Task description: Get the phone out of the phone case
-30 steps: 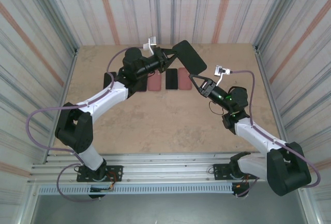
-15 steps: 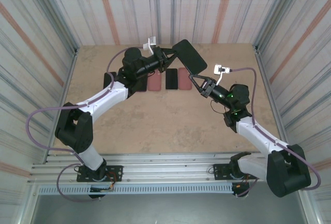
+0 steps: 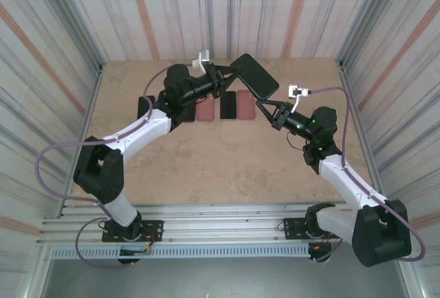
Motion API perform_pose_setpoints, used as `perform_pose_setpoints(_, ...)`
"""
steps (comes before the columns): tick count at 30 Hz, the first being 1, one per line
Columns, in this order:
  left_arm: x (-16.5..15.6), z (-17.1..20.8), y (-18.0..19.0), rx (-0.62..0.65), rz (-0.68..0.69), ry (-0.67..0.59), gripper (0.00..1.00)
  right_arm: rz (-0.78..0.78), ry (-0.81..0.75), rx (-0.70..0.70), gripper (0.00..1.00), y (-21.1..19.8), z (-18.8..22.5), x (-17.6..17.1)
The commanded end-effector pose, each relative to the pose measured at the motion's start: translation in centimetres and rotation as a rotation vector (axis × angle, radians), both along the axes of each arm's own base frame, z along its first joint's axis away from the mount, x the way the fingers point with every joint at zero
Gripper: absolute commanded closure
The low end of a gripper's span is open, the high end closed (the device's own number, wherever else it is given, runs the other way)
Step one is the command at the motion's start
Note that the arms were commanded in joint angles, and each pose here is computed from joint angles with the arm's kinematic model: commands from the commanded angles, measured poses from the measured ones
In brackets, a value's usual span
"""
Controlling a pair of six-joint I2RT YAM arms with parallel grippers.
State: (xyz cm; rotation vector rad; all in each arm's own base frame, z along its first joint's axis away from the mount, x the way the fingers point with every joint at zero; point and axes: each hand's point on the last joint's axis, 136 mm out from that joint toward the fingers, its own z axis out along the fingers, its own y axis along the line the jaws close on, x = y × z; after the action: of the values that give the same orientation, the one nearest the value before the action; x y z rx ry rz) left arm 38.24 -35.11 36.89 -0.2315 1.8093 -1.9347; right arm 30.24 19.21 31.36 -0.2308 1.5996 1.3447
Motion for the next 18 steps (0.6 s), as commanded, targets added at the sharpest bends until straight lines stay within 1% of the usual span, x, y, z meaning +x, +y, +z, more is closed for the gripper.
perform_pose_setpoints(1, -4.1, 6.8, 1.0, -0.073, -0.084, -0.189, 1.00, -0.069, 0.052, 0.000, 0.93, -1.2, -0.9, 1.6)
perform_pose_setpoints(3, -3.9, 6.4, 1.3, -0.036, -0.070, -0.214, 1.00, -0.067, 0.037, -0.002, 0.86, -1.3, -0.6, 1.2)
perform_pose_setpoints(9, -3.2, 5.4, 2.4, 0.067, -0.057, -0.306, 1.00, -0.018, -0.011, -0.080, 0.69, -1.0, -0.7, -0.1)
perform_pose_setpoints(13, -3.1, 4.7, 3.1, 0.161, -0.071, -0.411, 1.00, 0.024, -0.049, -0.201, 0.61, -0.7, -1.5, -1.0)
perform_pose_setpoints(15, -3.4, 4.4, 3.4, 0.201, -0.110, -0.488, 1.00, 0.055, -0.078, -0.257, 0.57, -0.5, -1.9, -1.5)
perform_pose_setpoints(18, -4.0, 3.9, 3.8, 0.250, -0.177, -0.590, 1.00, 0.125, -0.092, -0.351, 0.55, 0.1, -2.8, -2.1)
